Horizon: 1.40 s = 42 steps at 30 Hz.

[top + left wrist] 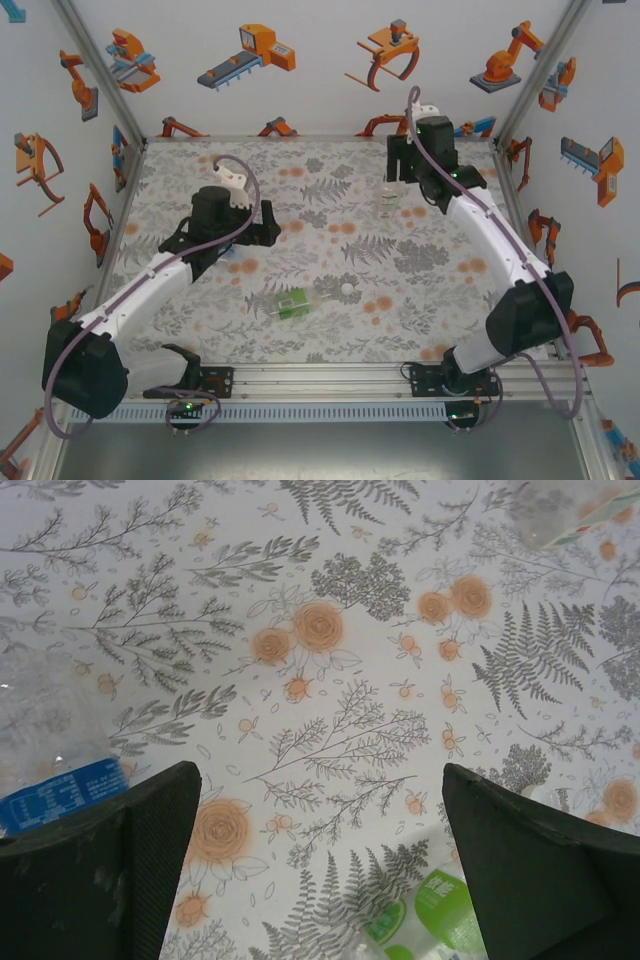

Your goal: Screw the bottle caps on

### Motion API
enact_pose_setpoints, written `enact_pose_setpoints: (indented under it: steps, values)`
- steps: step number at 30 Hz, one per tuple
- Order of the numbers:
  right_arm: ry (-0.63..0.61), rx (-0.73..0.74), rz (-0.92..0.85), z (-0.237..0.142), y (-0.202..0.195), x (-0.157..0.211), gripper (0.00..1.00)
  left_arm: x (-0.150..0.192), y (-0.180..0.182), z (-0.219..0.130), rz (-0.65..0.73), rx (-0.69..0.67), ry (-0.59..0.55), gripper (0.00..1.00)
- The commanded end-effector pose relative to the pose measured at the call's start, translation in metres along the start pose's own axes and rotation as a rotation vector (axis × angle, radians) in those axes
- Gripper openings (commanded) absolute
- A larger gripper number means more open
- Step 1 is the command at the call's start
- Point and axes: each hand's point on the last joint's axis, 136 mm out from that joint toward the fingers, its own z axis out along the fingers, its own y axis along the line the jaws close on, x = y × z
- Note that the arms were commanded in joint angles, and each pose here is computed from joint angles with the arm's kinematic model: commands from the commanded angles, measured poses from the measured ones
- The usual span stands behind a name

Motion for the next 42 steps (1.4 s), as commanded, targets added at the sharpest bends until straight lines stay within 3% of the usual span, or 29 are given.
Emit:
enact_pose_setpoints:
  steps: [1,8,14,19,29,42]
  values:
    - [0.012,-0.015,0.043,-0.024,-0.001,0.008,0.64,0.005,0.022,-0.005,-0.027,-0.104,0.101,0.97]
    - [0.009,-0.046,0.095,-0.06,-0.001,0.025,0.63,0.014,0.095,-0.023,-0.149,-0.338,0.225,0.95]
    - [0.011,-0.064,0.123,-0.08,-0.002,0.041,0.63,0.03,0.138,-0.014,-0.203,-0.363,0.396,0.95]
    - [0.021,-0.071,0.149,-0.089,-0.003,0.055,0.63,0.049,0.152,0.018,-0.232,-0.333,0.53,0.9]
    - [0.056,-0.097,0.227,-0.095,-0.001,0.09,0.63,0.065,0.176,0.069,-0.254,-0.342,0.623,0.85]
    - [0.051,-0.086,0.251,-0.102,-0.004,0.093,0.62,0.088,0.183,0.101,-0.178,-0.416,0.685,0.76]
